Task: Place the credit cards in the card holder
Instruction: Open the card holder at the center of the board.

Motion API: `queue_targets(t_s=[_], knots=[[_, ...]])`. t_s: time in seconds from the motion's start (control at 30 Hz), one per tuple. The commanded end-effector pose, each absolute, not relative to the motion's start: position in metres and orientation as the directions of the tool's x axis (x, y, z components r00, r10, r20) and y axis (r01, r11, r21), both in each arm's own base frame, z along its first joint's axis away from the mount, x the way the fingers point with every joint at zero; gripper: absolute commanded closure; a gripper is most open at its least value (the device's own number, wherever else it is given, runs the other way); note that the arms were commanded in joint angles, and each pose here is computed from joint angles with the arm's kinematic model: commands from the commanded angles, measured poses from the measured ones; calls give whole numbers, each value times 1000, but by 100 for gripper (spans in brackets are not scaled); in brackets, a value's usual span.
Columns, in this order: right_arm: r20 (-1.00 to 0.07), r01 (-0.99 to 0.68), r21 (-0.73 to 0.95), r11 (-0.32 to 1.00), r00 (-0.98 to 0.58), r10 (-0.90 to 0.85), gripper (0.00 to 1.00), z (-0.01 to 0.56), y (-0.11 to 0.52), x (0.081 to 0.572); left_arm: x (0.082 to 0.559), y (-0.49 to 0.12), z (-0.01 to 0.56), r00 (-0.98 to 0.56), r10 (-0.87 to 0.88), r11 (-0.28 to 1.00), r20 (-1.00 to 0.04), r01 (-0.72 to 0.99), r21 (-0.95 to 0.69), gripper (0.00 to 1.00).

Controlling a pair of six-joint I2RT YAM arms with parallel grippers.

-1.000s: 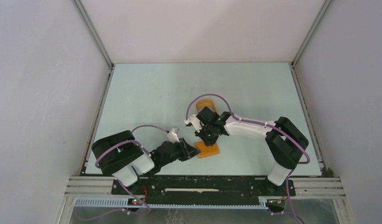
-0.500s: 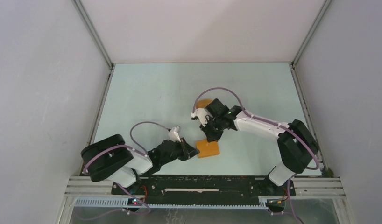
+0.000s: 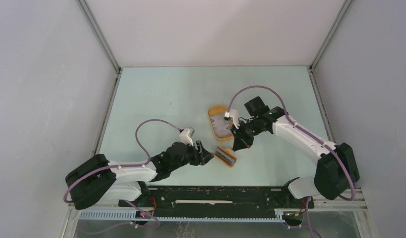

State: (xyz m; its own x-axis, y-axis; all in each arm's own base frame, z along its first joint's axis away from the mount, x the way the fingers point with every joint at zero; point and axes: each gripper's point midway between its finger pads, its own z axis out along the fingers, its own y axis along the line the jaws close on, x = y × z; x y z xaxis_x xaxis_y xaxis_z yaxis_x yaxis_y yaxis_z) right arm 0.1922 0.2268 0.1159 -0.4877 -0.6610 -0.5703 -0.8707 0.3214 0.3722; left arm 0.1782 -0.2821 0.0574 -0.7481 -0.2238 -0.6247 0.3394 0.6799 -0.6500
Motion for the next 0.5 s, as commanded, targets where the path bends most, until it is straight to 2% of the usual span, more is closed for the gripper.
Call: queue_targets(t_s=[0.0,0.13,0.33,0.47], knots=[[-671,-880,435,193,-459,-583,100,153,226,171,187,-270,80,-692,-303,669,-655,334,-663,29],[-662,-866,471,171,-474,-581,100,151,227,165,178,-271,96,-696,-357,590,-623,349,-728,17],[-586,-839,450,305,-535,-608,100,126,222,185,171,-270,87,-724,-358,576,-589,325,-750,17],[-570,-820,421,387,-572,-591,100,121,212,200,171,-277,83,-737,-340,570,-584,332,-752,21]])
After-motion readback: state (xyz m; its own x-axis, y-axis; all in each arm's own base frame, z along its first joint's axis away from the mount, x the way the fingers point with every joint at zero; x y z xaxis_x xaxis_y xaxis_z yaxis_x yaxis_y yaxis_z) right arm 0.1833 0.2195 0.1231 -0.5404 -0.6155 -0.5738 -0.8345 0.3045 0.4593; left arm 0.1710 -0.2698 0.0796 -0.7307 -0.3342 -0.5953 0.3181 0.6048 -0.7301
